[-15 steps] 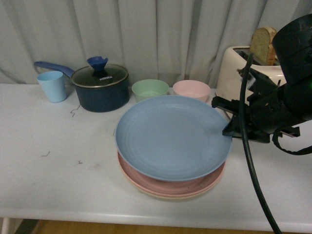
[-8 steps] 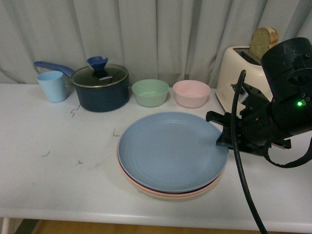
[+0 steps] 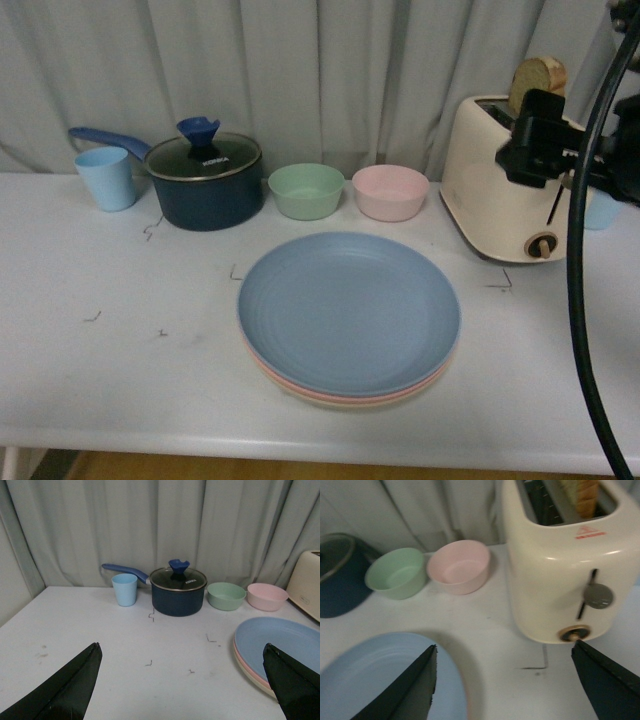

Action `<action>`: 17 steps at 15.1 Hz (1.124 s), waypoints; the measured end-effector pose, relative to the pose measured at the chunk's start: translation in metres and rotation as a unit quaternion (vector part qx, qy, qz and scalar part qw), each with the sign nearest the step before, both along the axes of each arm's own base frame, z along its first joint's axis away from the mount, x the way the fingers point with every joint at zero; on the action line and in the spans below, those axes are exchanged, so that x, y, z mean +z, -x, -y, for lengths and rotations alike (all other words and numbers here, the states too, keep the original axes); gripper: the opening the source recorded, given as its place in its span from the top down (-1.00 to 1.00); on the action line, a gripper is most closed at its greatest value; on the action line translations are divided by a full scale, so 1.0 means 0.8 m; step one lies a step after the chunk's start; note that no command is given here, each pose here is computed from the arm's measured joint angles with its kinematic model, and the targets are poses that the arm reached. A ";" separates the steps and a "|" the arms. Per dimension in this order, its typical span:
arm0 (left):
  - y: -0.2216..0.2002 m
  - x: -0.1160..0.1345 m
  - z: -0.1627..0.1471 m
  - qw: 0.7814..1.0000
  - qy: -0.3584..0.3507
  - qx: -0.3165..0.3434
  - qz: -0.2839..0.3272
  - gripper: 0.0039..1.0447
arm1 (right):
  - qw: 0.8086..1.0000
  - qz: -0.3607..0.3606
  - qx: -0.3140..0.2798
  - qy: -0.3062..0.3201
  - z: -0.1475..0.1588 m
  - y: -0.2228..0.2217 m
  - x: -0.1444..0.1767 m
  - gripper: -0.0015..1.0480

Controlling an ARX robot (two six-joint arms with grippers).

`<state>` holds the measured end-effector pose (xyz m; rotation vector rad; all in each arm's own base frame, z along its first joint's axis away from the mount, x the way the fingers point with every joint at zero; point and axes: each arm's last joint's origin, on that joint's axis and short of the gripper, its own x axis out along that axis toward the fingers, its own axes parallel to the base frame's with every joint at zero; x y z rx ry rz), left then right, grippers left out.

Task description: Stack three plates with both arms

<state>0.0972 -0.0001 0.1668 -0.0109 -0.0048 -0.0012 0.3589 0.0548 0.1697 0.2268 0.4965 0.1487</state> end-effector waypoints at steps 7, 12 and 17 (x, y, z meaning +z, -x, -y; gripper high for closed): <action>0.000 0.000 0.000 1.000 0.000 0.001 -0.001 -0.88 | 0.967 0.217 -0.067 0.112 0.047 0.157 -0.021 0.96; 0.000 0.000 0.000 1.000 0.000 0.001 0.000 -0.88 | 0.963 0.234 -0.075 0.110 0.069 0.219 -0.011 0.96; 0.000 0.000 0.000 1.000 0.000 0.001 0.000 -0.88 | 0.962 0.240 -0.076 0.110 0.069 0.258 -0.007 0.96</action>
